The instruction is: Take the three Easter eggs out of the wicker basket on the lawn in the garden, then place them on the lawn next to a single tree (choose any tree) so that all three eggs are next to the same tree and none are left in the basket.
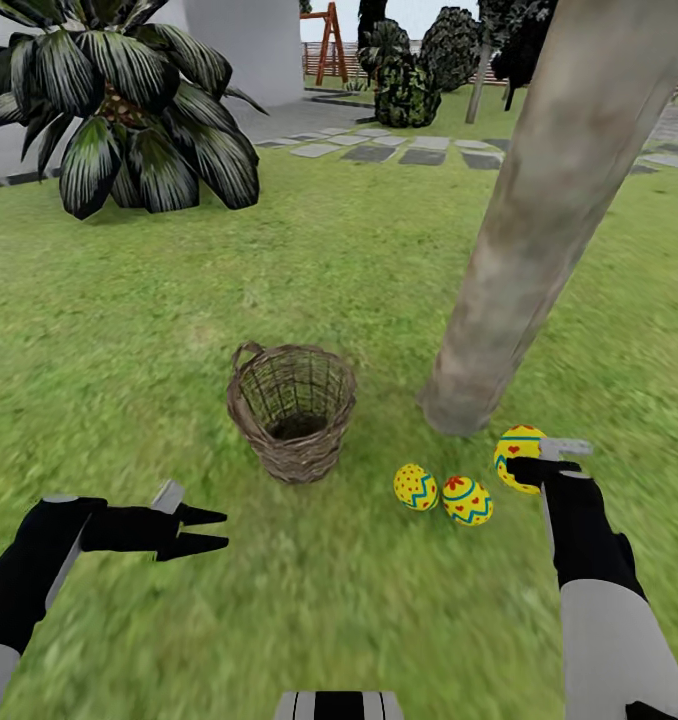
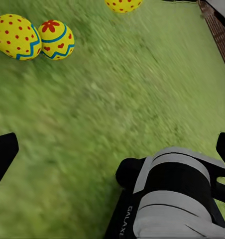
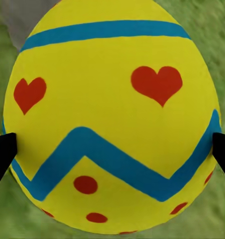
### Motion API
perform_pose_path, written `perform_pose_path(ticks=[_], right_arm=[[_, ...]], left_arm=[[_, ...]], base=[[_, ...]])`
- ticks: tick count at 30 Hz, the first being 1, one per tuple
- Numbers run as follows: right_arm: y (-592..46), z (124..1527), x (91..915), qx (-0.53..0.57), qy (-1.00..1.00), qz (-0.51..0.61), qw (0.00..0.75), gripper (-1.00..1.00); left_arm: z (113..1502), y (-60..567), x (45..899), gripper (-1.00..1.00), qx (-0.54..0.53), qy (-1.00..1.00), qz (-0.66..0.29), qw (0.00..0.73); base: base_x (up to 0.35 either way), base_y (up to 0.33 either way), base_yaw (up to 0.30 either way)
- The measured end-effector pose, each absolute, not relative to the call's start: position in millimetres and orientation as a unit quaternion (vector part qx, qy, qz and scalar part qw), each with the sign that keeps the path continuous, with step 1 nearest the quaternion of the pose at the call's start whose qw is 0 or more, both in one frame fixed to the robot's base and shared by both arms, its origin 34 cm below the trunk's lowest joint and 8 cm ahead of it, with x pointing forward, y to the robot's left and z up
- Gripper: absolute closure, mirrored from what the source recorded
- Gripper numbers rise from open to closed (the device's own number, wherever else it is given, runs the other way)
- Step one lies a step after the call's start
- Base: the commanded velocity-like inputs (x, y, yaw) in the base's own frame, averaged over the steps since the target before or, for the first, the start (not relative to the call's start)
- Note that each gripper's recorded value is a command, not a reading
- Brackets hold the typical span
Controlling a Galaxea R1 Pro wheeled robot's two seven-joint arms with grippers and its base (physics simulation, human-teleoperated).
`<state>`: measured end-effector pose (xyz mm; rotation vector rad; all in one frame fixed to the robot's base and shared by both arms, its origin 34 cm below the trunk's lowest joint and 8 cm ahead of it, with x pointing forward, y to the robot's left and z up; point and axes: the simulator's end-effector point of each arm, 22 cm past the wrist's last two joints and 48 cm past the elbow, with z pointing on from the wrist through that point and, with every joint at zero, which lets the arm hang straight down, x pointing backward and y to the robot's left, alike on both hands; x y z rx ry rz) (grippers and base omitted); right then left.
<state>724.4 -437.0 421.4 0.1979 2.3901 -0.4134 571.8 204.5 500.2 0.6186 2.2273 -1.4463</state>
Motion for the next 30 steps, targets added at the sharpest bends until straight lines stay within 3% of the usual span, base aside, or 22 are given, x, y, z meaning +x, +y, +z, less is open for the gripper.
perform_pose_path(ticks=[8,13,21,24,30], right_arm=[[-440,422,724,0.079,0.919,-0.165,0.348,1.00],[-440,414,720,0.081,0.923,-0.162,0.340,1.00],[-403,335,693,0.069,0.956,-0.116,0.261,1.00],[-390,315,712,0.056,0.955,-0.109,0.271,1.00],[-430,323,737,0.080,0.916,-0.202,0.338,1.00]], left_arm=[[477,192,567,-1.00,0.237,0.818,-0.491,0.185],[477,193,567,-1.00,0.236,0.819,-0.490,0.185],[474,195,567,-1.00,0.232,0.818,-0.492,0.186],[469,196,567,-1.00,0.233,0.818,-0.491,0.189],[456,197,564,-1.00,0.233,0.818,-0.490,0.189]], base=[[0.042,-0.310,0.003],[0.000,-0.027,0.000],[0.000,0.000,0.000],[0.000,0.000,0.000],[0.000,0.000,0.000]])
